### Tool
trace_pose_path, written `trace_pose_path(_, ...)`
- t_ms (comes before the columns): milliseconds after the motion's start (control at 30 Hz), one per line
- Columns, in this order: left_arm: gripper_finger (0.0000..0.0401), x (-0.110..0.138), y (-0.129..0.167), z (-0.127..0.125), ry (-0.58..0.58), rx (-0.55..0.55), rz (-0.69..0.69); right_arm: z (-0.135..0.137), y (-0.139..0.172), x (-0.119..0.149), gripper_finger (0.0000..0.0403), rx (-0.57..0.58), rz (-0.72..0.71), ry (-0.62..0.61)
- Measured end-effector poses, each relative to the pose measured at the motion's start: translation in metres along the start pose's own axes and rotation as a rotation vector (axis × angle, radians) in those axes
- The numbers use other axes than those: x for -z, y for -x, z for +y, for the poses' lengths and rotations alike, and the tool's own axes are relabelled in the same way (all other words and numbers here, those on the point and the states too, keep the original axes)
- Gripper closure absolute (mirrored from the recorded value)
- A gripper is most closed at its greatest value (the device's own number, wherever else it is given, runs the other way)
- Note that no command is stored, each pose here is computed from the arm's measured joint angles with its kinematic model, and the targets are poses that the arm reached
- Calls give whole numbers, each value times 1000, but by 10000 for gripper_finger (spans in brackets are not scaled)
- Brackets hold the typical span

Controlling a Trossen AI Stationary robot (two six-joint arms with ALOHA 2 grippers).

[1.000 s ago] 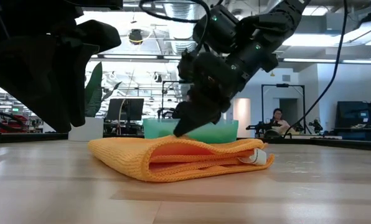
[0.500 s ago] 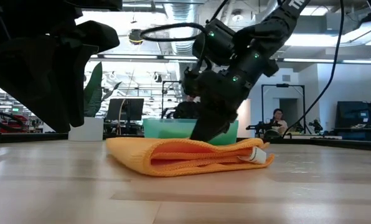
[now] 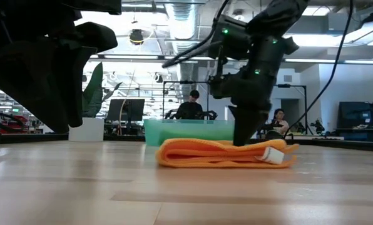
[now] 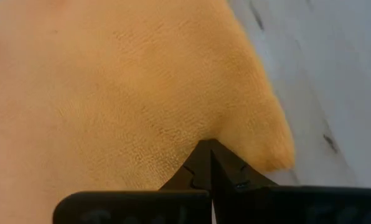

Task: Roll microfiber towels into tight, uniform cylinder then place into a basket
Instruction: Roll the orange towel

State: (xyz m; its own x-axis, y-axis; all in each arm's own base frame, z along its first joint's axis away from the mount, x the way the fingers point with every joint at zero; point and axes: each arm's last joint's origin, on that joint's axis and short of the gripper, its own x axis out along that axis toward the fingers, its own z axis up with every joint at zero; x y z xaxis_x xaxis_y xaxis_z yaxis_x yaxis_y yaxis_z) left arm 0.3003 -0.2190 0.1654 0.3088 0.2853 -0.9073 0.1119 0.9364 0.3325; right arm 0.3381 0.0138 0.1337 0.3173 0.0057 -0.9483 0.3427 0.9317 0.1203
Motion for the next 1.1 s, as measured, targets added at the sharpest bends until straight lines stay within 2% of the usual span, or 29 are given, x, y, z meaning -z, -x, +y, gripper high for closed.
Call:
trace_pose_path(67,327,0,0,0,1,0,-1,2,1,3,390,40,5,11)
trace_pose_path(300,327,0,0,0,4,0,-2,5,5,0,390,54,21,33)
trace_pose_path(433,327,0,0,0,3,-1,-3,12,21,-1,390,41,-31,61)
trace_pose_path(567,327,-1,0,1,4,-3,-3,19,50,7,390,97,-116,95)
trace_pose_path(667,327,-1,0,1,4,-3,-3,26,75,23,390,130,-186,136)
trace_pose_path(833,327,-1,0,1,10,-3,-2,35,105,66,390,138,-306,178)
trace_pose_path(1000,327,-2,-2,3,62,-7,-1,35,109,111,390,87,-397,192)
trace_pose_path(1100,325,-3,-3,6,120,-11,2,35,109,128,390,51,-430,222)
